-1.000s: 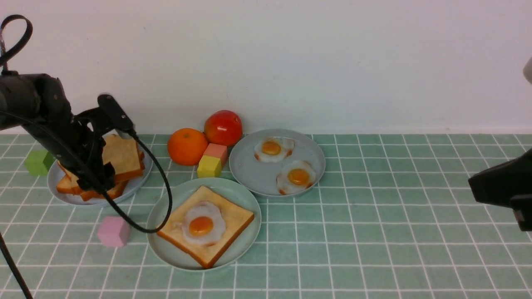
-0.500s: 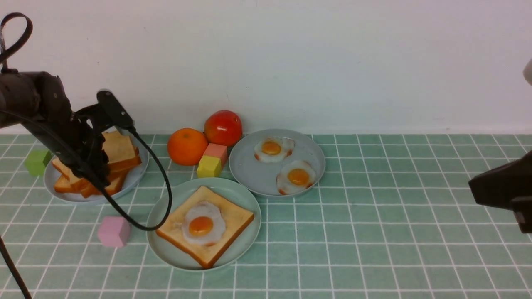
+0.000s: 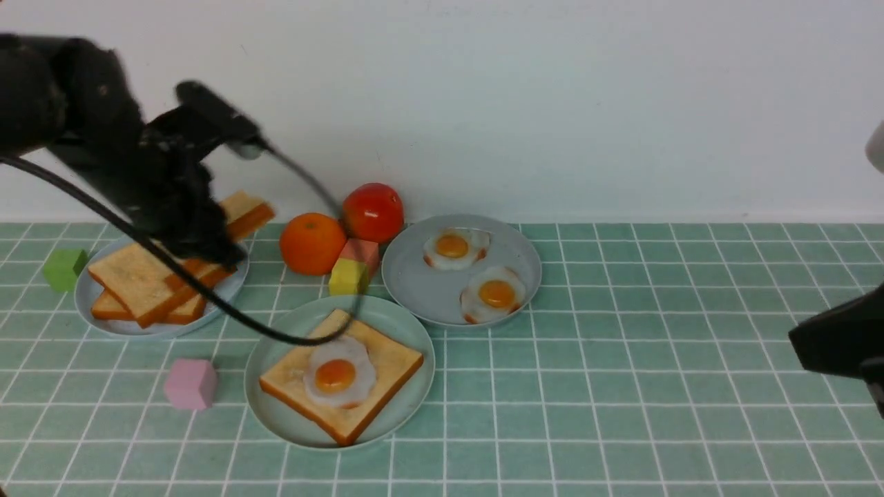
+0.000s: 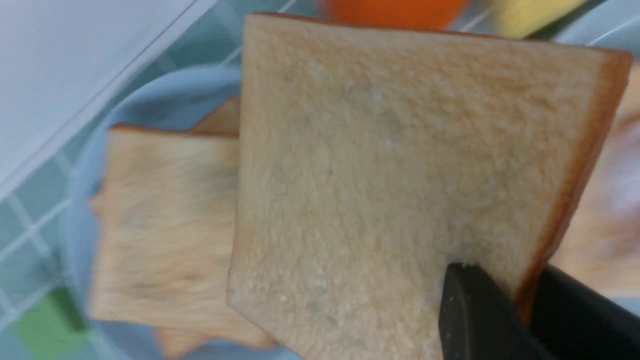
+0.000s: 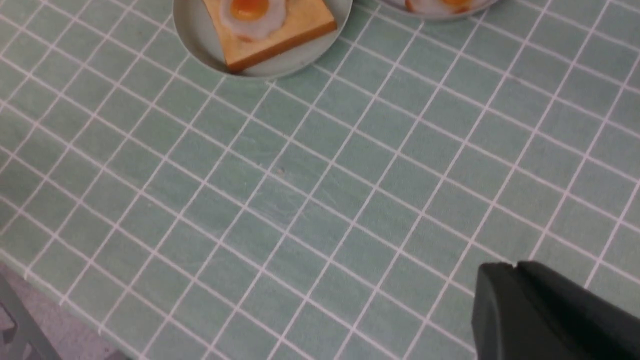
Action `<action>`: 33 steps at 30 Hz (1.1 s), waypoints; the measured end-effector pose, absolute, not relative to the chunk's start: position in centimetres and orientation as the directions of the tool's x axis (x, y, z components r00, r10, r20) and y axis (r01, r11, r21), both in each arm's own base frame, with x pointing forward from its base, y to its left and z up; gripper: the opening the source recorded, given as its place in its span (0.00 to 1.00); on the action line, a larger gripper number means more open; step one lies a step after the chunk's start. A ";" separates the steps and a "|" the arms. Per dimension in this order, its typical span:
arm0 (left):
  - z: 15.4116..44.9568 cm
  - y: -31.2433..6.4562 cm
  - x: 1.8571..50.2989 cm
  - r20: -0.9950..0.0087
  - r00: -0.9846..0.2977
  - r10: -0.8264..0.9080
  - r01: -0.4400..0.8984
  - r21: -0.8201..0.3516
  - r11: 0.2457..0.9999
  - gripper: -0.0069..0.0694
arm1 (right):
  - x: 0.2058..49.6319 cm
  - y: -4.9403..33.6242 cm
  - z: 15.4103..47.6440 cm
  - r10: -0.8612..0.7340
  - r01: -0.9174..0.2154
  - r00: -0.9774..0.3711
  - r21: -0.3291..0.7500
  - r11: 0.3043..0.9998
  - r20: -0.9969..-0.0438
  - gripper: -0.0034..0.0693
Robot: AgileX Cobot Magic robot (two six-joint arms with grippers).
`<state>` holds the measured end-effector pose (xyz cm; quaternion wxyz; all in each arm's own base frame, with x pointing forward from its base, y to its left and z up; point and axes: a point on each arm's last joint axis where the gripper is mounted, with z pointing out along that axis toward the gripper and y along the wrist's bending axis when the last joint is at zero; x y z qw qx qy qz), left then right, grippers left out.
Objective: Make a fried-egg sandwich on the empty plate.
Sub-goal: Use the left arm to place a slice of bread on the fried egg in the middle
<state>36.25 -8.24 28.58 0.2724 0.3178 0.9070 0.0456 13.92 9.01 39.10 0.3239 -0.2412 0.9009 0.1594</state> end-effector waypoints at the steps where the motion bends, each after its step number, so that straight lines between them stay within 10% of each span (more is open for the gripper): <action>1: 28.8 -9.6 35.4 -0.470 -0.661 0.585 0.543 0.238 0.805 0.23 | 13.9 9.0 39.1 -0.333 -0.539 -0.675 0.130 0.832 -0.659 0.12; 12: 23.5 -20.4 30.4 -0.319 -0.711 0.627 0.571 0.258 0.779 0.23 | 12.7 8.4 39.6 -0.345 -0.560 -0.647 0.116 0.821 -0.680 0.13; 28: 19.4 -21.7 31.4 -0.253 -0.704 0.663 0.606 0.271 0.748 0.23 | 11.5 8.2 40.0 -0.332 -0.573 -0.651 0.156 0.805 -0.682 0.13; 33: 19.4 -21.7 31.3 -0.254 -0.710 0.657 0.604 0.261 0.753 0.43 | 11.5 8.2 40.0 -0.331 -0.574 -0.653 0.160 0.803 -0.681 0.13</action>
